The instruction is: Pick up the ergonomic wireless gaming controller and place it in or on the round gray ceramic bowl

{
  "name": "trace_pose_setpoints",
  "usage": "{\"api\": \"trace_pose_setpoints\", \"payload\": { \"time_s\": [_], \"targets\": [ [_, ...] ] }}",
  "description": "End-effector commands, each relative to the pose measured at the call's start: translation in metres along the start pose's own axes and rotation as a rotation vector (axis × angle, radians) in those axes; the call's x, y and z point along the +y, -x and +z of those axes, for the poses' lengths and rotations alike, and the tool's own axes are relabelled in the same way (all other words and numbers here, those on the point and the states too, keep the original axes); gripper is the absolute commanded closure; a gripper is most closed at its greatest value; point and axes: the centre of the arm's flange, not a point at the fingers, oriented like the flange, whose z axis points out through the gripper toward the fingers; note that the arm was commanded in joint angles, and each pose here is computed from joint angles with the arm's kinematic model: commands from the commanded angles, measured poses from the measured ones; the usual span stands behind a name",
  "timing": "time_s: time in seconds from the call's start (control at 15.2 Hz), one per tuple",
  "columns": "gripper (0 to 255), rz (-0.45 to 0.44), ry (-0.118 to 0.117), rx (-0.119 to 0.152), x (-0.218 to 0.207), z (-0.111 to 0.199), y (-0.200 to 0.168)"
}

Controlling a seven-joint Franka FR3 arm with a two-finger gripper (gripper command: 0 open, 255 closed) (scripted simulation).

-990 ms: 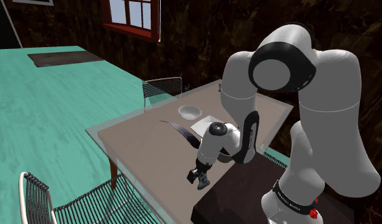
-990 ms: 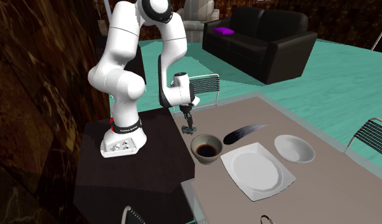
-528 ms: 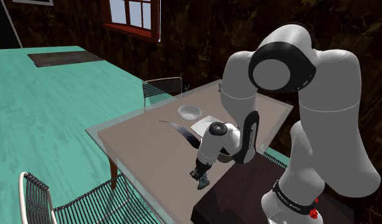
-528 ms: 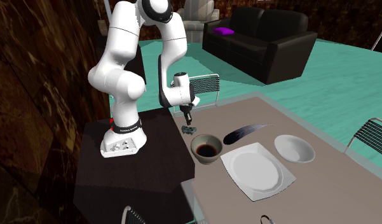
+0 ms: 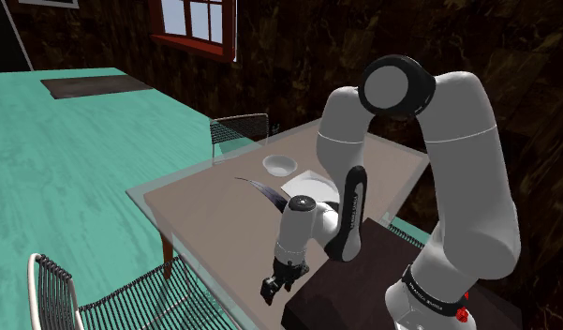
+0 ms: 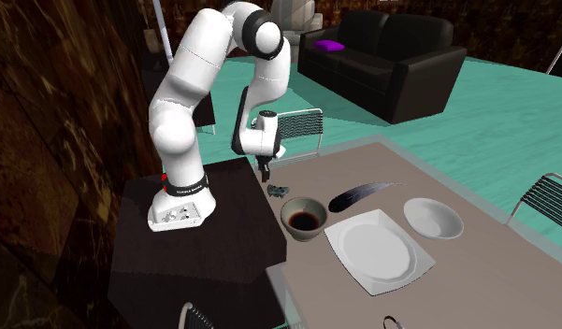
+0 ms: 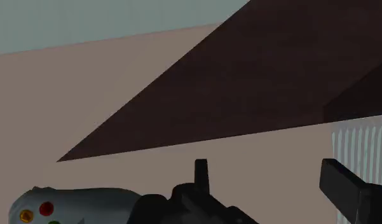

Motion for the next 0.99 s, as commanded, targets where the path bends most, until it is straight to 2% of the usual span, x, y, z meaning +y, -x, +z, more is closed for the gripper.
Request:
{"api": "trace_pose_setpoints", "payload": {
  "time_s": [0.0, 0.07, 0.92],
  "targets": [
    [0, 0.000, 0.000, 0.000, 0.000, 0.000, 0.000],
    [0, 0.000, 0.000, 0.000, 0.000, 0.000, 0.000],
    [0, 0.037, -0.003, 0.123, 0.141, -0.070, -0.036]
  ]
}}
